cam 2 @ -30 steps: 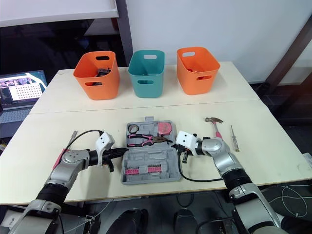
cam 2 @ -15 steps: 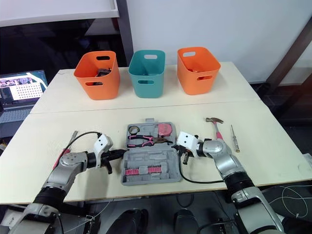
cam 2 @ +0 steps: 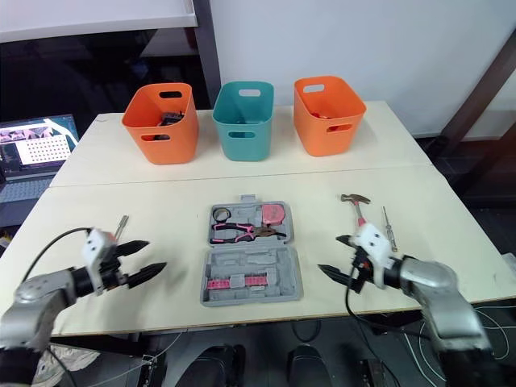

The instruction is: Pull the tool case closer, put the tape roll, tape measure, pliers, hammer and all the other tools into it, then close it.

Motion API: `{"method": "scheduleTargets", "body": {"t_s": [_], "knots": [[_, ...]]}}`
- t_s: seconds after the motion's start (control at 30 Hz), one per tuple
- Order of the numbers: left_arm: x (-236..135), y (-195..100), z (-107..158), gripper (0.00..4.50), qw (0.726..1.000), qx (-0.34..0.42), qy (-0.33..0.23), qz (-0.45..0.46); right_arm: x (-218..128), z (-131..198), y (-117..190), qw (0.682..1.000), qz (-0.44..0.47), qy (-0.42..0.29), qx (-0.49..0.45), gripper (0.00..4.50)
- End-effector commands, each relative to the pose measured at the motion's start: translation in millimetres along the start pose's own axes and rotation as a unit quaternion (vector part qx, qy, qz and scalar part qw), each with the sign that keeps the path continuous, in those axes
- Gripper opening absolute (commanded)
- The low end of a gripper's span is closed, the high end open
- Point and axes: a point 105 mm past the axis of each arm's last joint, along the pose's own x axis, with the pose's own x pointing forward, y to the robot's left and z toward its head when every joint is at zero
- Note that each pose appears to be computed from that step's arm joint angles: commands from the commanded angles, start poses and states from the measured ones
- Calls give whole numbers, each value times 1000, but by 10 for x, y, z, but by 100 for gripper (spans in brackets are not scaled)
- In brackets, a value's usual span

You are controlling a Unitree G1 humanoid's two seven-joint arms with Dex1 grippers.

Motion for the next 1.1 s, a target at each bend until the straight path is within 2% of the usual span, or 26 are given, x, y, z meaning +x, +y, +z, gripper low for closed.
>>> {"method": "scheduleTargets", "body": {"t_s": [0.03,0.17,0.3,0.47,0.63,0.8,0.9,1.1], "knots": [[-379,158,78,446,998,12,-33,53,-347,84,58,996,-41,-63,38,450],[-641,223,12,446,993,-7,-48,106,-609,-67,127,989,-95,-88,71,450],[-811,250,-122,446,988,-19,-40,145,-800,-225,200,981,-129,-99,105,450],[-859,239,-145,446,985,-26,-49,164,-853,-270,134,980,-147,-91,97,450],[-841,195,-81,446,981,-27,-73,180,-652,1,23,984,-119,-112,72,450],[-929,84,-139,446,975,-39,-76,206,-310,467,-40,992,-46,-115,2,450],[-1007,-20,-184,446,971,-49,-81,222,-59,787,16,992,24,-115,-32,450],[-1116,-154,-190,446,955,-62,-104,270,305,1088,224,984,130,-86,-87,450]]}}
